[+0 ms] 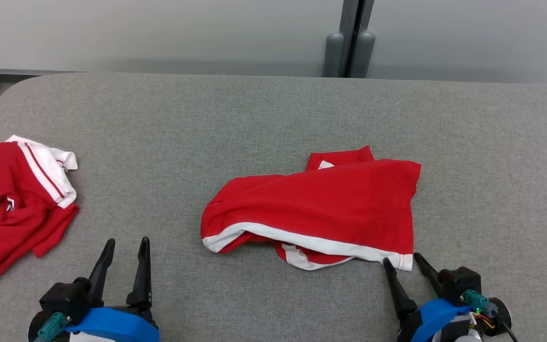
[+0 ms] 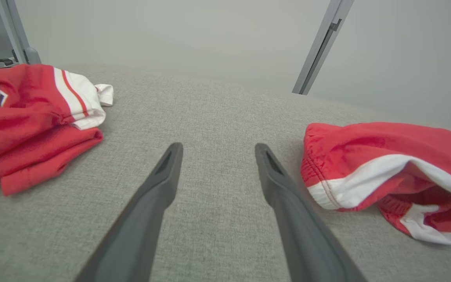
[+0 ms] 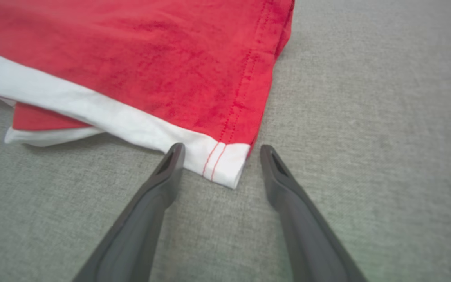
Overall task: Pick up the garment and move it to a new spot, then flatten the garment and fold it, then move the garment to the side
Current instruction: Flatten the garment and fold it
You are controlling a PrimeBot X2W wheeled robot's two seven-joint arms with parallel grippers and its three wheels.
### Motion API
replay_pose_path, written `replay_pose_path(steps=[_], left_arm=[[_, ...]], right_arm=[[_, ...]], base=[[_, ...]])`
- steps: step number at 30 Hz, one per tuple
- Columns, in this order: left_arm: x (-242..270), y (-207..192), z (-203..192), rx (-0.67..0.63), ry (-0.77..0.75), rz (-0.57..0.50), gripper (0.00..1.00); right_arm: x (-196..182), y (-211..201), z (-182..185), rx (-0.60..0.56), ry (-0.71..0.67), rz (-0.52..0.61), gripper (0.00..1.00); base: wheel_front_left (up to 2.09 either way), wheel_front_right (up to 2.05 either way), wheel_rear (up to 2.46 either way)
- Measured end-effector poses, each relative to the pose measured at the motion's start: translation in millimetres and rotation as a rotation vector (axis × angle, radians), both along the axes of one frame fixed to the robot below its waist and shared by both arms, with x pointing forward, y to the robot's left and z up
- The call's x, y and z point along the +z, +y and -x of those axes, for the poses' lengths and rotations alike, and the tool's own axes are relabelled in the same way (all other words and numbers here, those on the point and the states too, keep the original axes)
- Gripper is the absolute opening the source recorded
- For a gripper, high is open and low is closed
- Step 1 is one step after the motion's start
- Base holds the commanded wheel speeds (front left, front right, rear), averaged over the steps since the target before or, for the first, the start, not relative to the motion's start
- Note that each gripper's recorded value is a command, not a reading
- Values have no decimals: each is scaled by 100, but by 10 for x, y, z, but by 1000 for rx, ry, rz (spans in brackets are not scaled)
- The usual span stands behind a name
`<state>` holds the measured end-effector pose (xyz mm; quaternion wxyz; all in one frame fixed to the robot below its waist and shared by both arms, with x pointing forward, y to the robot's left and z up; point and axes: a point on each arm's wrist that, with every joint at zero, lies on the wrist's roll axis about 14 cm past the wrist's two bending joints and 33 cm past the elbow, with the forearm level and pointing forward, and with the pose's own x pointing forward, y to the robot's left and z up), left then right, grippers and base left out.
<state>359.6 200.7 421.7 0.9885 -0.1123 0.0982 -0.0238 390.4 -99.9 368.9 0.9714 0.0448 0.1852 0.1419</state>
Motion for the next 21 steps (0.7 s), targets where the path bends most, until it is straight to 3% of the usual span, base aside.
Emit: replay_pose_path(steps=[14,15,19,21], left_arm=[[-30,-100,-23,-31,8,5,100],[-35,-95,-20,-31,10,4,100],[-48,-87,-11,-31,15,1,100],[-53,-84,-9,-32,17,0,100]], right_arm=[[56,42,65,-6,-12,-45,100],[55,43,66,-7,-11,-47,95],[54,37,58,-24,-4,-72,90],[43,33,60,-32,2,-82,82]], base=[[0,0,0],[0,0,0],[0,0,0],[0,0,0]])
